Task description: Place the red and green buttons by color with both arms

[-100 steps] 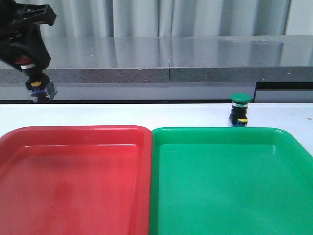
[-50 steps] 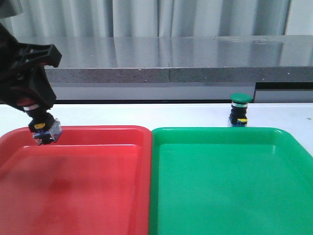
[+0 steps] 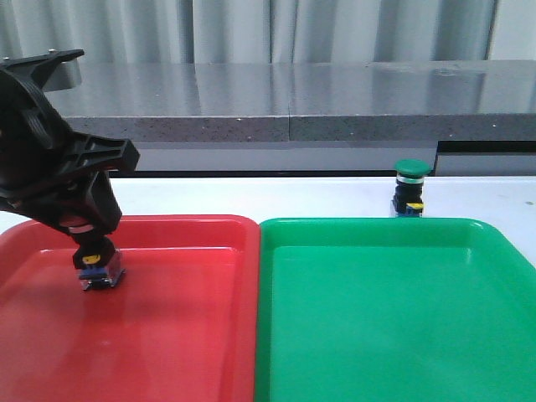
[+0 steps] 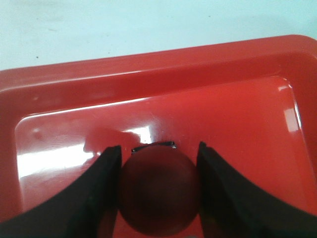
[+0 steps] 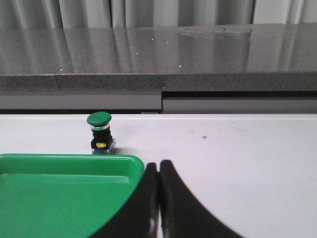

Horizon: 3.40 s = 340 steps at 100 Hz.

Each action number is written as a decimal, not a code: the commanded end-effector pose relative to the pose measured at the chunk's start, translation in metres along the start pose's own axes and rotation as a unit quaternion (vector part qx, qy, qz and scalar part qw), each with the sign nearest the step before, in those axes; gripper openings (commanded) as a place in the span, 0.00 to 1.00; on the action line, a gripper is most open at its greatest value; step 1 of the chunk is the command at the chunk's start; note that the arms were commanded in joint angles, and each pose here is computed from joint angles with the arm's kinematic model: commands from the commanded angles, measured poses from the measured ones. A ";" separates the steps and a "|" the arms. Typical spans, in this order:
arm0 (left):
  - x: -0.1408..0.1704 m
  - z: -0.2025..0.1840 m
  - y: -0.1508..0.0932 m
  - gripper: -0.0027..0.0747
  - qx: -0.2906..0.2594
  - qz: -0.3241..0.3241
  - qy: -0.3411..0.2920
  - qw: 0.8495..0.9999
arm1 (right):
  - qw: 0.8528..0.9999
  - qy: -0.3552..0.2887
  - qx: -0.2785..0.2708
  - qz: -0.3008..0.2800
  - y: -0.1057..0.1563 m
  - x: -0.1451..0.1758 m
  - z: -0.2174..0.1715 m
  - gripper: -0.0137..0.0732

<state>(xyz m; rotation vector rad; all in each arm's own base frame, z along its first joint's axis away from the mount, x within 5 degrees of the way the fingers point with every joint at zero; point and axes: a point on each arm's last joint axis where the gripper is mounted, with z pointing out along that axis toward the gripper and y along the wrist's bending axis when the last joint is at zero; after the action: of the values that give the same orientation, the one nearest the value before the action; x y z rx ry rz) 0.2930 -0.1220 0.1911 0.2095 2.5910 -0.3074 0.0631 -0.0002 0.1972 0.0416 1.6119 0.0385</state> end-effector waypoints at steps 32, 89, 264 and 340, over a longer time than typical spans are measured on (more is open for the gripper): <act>-0.011 -0.011 -0.012 0.85 0.017 -0.001 -0.040 0.999 | 0.999 -0.046 -0.008 -0.007 0.002 -0.012 0.000 0.09; -0.039 -0.116 0.014 0.86 0.007 -0.018 -0.234 0.972 | 0.999 -0.046 -0.008 -0.007 0.002 -0.012 0.000 0.09; 0.133 -0.233 0.041 0.01 -0.036 0.017 -0.546 0.837 | 0.999 -0.046 -0.008 -0.007 0.002 -0.012 0.000 0.09; 0.173 -0.191 0.057 0.01 -0.116 0.036 -0.525 0.842 | 0.999 -0.046 -0.008 -0.007 0.002 -0.012 0.000 0.09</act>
<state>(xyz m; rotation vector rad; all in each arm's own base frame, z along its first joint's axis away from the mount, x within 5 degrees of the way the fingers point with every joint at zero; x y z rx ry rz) 0.0694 -0.0034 0.2497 0.0272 1.5934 -0.0507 0.0631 -0.0002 0.1972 0.0416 1.6119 0.0385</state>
